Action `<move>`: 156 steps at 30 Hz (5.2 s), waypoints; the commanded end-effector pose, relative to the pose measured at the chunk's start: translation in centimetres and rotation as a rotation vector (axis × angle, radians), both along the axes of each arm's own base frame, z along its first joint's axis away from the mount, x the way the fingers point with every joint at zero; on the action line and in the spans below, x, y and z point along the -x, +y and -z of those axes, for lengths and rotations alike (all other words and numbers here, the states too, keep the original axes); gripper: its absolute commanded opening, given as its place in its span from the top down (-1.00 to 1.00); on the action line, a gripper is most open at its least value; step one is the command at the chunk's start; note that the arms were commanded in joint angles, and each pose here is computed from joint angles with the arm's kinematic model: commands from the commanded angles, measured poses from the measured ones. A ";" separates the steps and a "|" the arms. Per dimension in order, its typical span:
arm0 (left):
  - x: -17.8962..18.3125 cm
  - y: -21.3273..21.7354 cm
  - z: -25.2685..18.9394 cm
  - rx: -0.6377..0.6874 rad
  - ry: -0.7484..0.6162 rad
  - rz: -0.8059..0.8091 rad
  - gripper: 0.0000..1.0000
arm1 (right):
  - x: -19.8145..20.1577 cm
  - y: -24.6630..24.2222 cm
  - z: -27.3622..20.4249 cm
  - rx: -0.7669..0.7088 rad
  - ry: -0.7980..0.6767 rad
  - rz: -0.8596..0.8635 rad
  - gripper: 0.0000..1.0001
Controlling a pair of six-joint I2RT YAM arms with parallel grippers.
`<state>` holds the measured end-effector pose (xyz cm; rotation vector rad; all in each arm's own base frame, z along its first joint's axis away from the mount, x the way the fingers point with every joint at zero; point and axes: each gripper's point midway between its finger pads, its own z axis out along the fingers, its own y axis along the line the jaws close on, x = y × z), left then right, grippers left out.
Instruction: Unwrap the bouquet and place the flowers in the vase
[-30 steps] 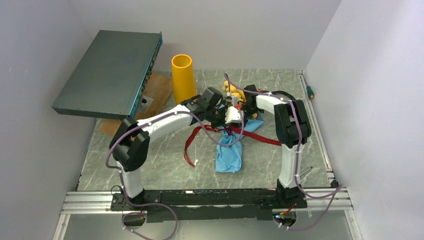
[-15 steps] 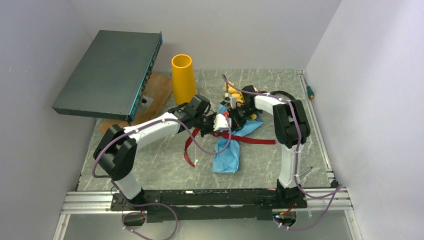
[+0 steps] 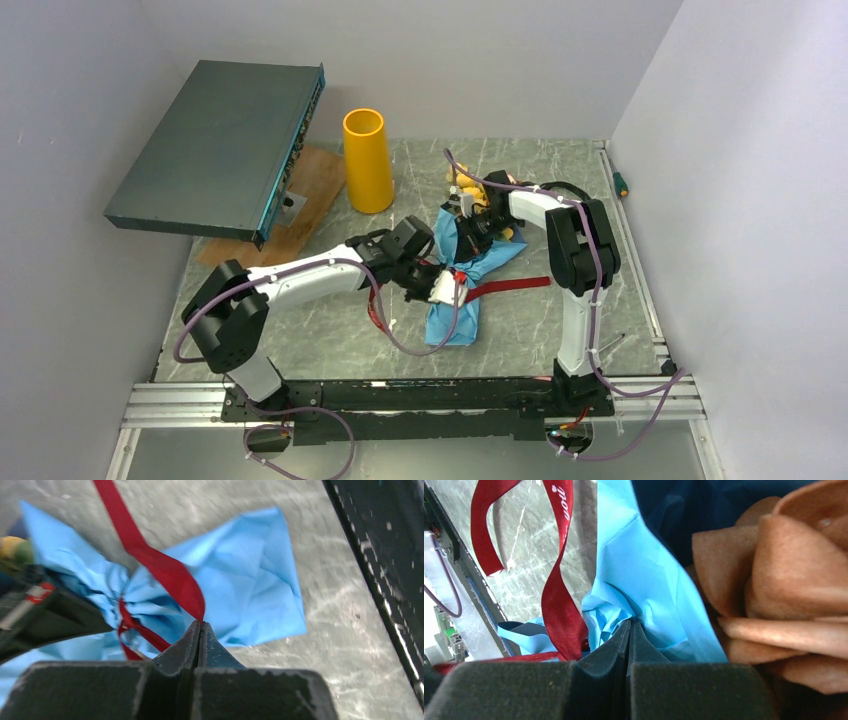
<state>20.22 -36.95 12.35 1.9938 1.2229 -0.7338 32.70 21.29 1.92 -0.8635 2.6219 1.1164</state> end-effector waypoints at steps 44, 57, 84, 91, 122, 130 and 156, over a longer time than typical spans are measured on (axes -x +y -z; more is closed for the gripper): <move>-10.0 -4.7 5.1 -0.021 -0.017 -0.211 0.42 | 2.0 -2.8 4.9 0.174 0.059 -0.025 1.00; -9.8 -6.3 0.0 0.063 -0.025 -0.221 1.00 | 2.0 -2.9 5.3 0.177 0.063 -0.022 1.00; -8.8 -4.1 -6.7 0.214 0.131 -0.269 0.09 | 1.6 -2.2 4.0 0.141 0.053 -0.024 1.00; -10.2 -0.7 -3.8 0.177 0.111 -0.385 0.05 | 1.4 -2.0 3.4 0.129 0.046 -0.023 1.00; -7.0 -0.2 -0.8 0.098 0.080 -0.288 0.12 | 1.6 0.5 -12.0 -0.093 -0.067 -0.074 -0.18; -6.3 -1.1 -0.5 0.102 0.080 -0.307 0.14 | 7.5 -0.6 -13.5 -0.143 0.014 -0.138 -0.19; -7.4 -1.8 2.8 0.051 0.081 -0.335 0.18 | 9.1 -1.1 -6.7 -0.048 0.109 -0.086 0.25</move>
